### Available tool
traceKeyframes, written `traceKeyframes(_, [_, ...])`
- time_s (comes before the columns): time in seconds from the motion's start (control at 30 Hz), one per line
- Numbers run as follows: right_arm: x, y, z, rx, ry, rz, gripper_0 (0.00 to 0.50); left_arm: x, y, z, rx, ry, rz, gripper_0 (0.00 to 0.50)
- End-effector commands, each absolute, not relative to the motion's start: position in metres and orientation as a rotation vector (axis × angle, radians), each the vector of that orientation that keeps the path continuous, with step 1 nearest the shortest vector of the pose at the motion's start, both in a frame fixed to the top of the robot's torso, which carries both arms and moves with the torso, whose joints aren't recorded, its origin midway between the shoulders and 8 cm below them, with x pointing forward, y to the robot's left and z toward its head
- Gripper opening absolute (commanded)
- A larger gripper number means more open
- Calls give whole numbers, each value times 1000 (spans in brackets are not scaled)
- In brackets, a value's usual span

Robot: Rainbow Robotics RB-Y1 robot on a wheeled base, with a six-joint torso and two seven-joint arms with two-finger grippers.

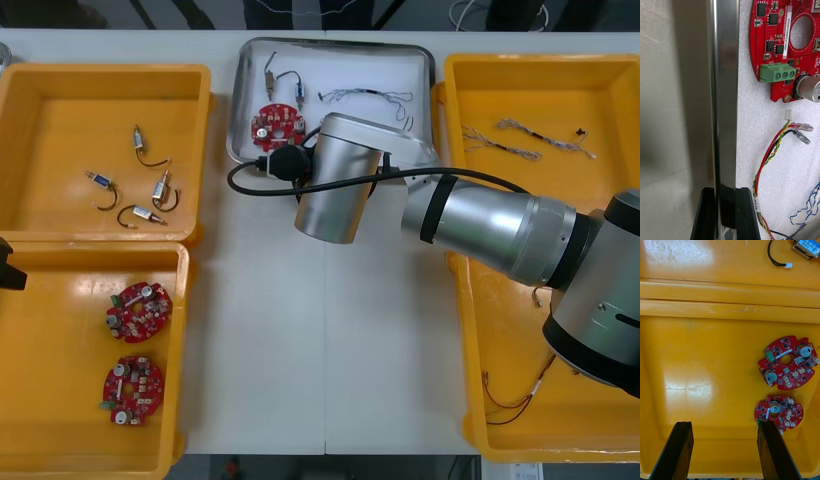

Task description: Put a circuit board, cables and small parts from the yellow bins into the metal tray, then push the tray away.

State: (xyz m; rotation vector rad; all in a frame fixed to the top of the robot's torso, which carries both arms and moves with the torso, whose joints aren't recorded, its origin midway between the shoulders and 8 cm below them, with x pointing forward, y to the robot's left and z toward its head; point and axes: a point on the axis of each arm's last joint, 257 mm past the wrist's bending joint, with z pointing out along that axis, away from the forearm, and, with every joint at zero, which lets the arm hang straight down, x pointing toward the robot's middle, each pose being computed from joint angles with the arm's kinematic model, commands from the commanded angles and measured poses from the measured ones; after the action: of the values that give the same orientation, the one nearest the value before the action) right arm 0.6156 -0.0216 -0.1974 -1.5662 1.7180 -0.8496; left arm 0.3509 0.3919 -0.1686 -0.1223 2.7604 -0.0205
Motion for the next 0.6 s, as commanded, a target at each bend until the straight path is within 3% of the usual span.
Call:
traceKeyframes(0.03, [625, 1, -162, -1578, 1625, -864, 0, 350, 407, -154, 11, 2730, 77, 500])
traceKeyframes(0.1, [625, 2, -161, -1580, 1623, -863, 11, 350, 407, -154, 11, 2730, 77, 500])
traceKeyframes(0.13, [625, 1, -161, -1580, 1623, -866, 106, 350, 407, -154, 11, 2730, 77, 500])
traceKeyframes(0.17, [625, 1, -161, -1580, 1624, -864, 290, 350, 407, -154, 11, 2730, 77, 500])
traceKeyframes(0.2, [625, 1, -160, -1579, 1624, -863, 368, 350, 407, -154, 11, 2730, 77, 500])
traceKeyframes(0.23, [626, 0, -158, -1574, 1627, -864, 484, 350, 407, -154, 11, 2730, 77, 500])
traceKeyframes(0.6, [608, 7, -135, -1553, 1676, -845, 500, 350, 407, -154, 11, 2730, 77, 500])
